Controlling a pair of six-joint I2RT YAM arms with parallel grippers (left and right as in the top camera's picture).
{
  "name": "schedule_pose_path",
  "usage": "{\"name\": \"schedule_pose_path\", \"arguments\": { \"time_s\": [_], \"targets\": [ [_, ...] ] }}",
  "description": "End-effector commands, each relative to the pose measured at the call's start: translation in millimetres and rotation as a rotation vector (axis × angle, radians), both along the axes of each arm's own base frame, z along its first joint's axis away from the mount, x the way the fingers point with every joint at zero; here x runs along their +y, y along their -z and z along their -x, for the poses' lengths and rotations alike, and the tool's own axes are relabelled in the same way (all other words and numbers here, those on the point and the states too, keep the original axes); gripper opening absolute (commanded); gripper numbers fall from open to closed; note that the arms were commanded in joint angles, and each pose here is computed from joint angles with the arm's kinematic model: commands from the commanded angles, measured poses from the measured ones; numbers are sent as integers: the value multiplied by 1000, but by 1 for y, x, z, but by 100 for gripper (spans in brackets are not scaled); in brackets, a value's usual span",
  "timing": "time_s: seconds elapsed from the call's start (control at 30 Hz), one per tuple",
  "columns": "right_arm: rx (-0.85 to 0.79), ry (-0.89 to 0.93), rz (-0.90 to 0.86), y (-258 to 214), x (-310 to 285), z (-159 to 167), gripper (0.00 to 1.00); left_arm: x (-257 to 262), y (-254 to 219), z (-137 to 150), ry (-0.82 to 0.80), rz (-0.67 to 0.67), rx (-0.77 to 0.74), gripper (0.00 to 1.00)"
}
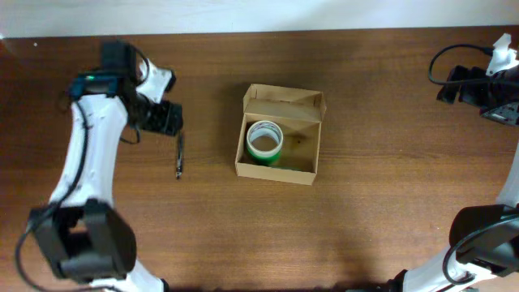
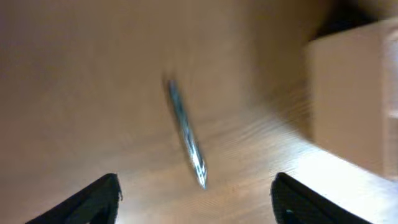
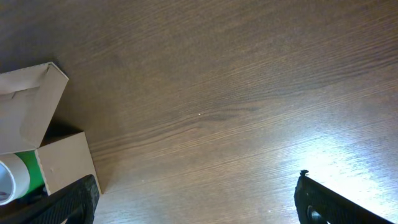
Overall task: Pack container
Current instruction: 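Move the left gripper back to the grey pen and grasp it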
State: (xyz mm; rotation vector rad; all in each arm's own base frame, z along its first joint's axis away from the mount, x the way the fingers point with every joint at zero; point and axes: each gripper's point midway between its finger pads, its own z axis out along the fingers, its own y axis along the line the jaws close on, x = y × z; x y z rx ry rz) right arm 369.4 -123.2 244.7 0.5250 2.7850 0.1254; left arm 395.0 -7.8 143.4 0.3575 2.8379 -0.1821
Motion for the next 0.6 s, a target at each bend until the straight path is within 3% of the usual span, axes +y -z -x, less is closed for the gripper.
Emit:
{"name": "schedule_pose_path", "arguments": {
  "time_s": [0.0, 0.33, 0.57],
  "targets": [
    [-1, 7, -12, 1, 1, -1, 99, 15, 38, 3, -156, -50, 110, 73],
    [-1, 7, -12, 1, 1, -1, 99, 8, 124, 4, -226, -46, 313, 62],
    [-1, 7, -12, 1, 1, -1, 99, -1, 142, 4, -202, -53, 338, 60]
  ]
}}
